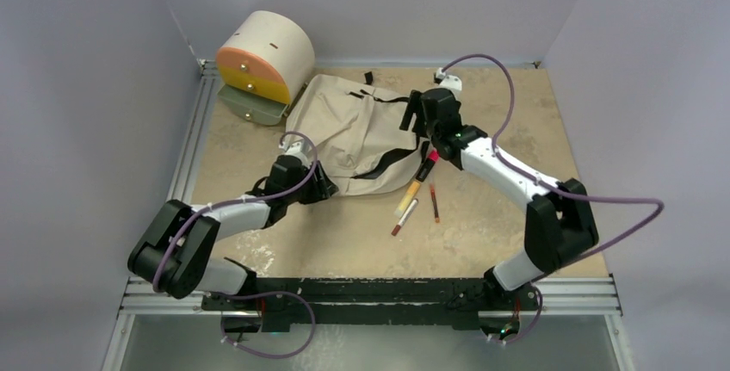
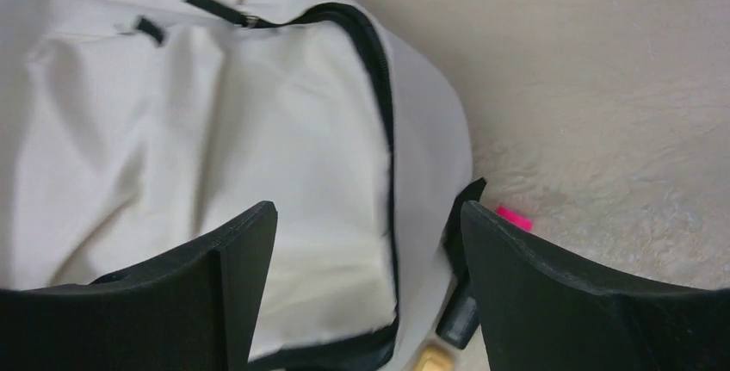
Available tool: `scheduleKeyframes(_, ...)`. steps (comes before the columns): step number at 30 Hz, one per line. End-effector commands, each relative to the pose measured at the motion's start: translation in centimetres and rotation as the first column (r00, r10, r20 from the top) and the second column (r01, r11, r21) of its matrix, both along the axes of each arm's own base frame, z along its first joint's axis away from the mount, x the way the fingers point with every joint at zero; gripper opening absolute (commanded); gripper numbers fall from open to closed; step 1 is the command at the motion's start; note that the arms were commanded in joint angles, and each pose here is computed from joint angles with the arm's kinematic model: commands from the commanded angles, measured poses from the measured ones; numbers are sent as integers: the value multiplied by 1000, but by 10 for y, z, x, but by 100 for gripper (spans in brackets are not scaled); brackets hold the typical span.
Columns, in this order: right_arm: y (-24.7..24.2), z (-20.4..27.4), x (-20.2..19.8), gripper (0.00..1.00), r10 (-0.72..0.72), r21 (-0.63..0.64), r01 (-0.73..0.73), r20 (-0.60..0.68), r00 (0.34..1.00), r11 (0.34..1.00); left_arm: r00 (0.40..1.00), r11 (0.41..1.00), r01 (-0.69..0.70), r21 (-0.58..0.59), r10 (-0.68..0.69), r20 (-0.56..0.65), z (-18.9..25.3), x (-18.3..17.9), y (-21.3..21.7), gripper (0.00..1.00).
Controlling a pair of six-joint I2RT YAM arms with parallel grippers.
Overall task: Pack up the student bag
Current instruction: Zip the student bag at the center of the board.
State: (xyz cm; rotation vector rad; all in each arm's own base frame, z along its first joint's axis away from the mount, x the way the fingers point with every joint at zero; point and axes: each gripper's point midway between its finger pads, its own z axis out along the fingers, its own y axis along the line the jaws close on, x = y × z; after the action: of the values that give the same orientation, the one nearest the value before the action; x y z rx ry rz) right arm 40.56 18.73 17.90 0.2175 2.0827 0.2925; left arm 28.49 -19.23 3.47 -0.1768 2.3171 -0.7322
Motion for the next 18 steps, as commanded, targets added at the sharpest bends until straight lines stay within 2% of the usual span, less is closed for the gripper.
scheduleKeyframes(1,-10,-26,20,81,-41,-47,37,-81,996,998,995,997,-23,78,30,-90,-18,-24,20,50)
scheduleKeyframes(5,4,-47,25,80,35,-20,-38,-144,989,999,996,996,-38,80,44,-75,-10,-27,25,50)
scheduleKeyframes(9,15,-57,17,69,102,22,-100,-170,980,995,996,996,-46,76,52,-73,-7,-30,27,50)
scheduleKeyframes(15,15,-45,10,41,143,14,-142,-134,981,990,995,998,-47,52,51,-88,-1,-37,26,50)
scheduleKeyframes(18,26,-40,-3,25,205,53,-200,-130,970,978,996,998,-50,44,53,-78,8,-39,27,50)
